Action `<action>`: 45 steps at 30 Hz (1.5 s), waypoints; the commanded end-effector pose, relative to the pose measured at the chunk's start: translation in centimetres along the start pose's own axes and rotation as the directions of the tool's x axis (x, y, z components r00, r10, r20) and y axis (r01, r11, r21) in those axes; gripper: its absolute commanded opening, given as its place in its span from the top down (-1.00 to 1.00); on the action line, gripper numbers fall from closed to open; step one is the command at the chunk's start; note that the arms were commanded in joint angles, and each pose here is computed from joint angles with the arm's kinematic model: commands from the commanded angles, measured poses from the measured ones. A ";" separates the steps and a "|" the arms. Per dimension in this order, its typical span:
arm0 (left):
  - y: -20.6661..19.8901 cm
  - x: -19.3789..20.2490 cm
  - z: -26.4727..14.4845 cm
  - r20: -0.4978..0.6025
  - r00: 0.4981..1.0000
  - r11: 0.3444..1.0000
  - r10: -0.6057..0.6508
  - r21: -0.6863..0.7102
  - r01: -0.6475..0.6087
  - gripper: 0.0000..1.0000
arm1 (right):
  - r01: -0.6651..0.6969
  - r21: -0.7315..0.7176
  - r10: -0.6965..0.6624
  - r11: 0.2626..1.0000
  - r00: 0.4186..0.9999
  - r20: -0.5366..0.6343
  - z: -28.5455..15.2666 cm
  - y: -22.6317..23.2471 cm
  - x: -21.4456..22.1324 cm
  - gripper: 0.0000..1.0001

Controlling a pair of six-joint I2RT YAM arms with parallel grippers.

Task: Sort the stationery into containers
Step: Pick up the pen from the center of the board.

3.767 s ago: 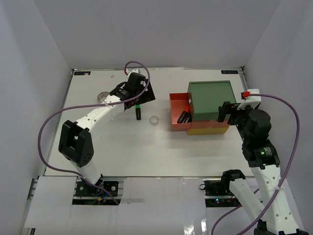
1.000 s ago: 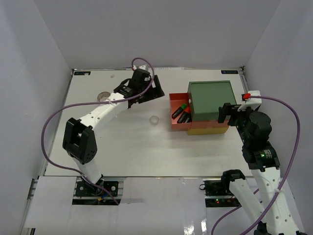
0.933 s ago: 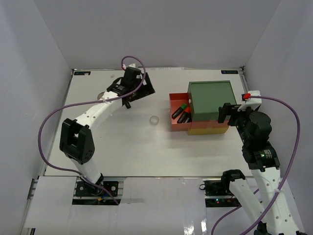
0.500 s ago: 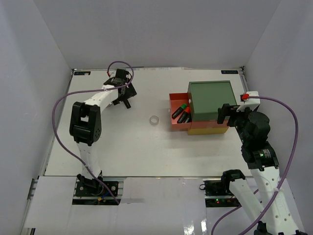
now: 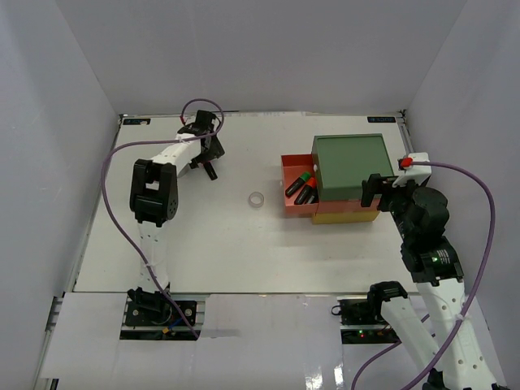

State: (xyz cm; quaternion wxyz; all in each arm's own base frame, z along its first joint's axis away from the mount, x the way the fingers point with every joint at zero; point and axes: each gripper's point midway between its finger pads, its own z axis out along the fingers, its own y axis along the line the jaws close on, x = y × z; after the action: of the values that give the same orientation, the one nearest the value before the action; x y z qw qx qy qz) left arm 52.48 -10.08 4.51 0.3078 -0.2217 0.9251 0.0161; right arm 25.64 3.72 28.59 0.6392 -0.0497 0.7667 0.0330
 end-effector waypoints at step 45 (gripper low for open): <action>-21.8 10.9 -27.8 -0.092 0.985 0.621 0.147 0.783 -0.020 0.11 | 0.008 -0.030 -0.006 1.000 0.998 0.066 -0.9 0.5 -2.7 -0.81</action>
State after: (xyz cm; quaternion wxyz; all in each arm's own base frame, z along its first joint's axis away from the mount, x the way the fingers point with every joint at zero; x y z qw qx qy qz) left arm 38.01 -38.44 23.01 0.3062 -0.0140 0.8719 -0.3820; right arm 25.42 4.01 28.63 0.6396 -0.0593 0.7656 0.0363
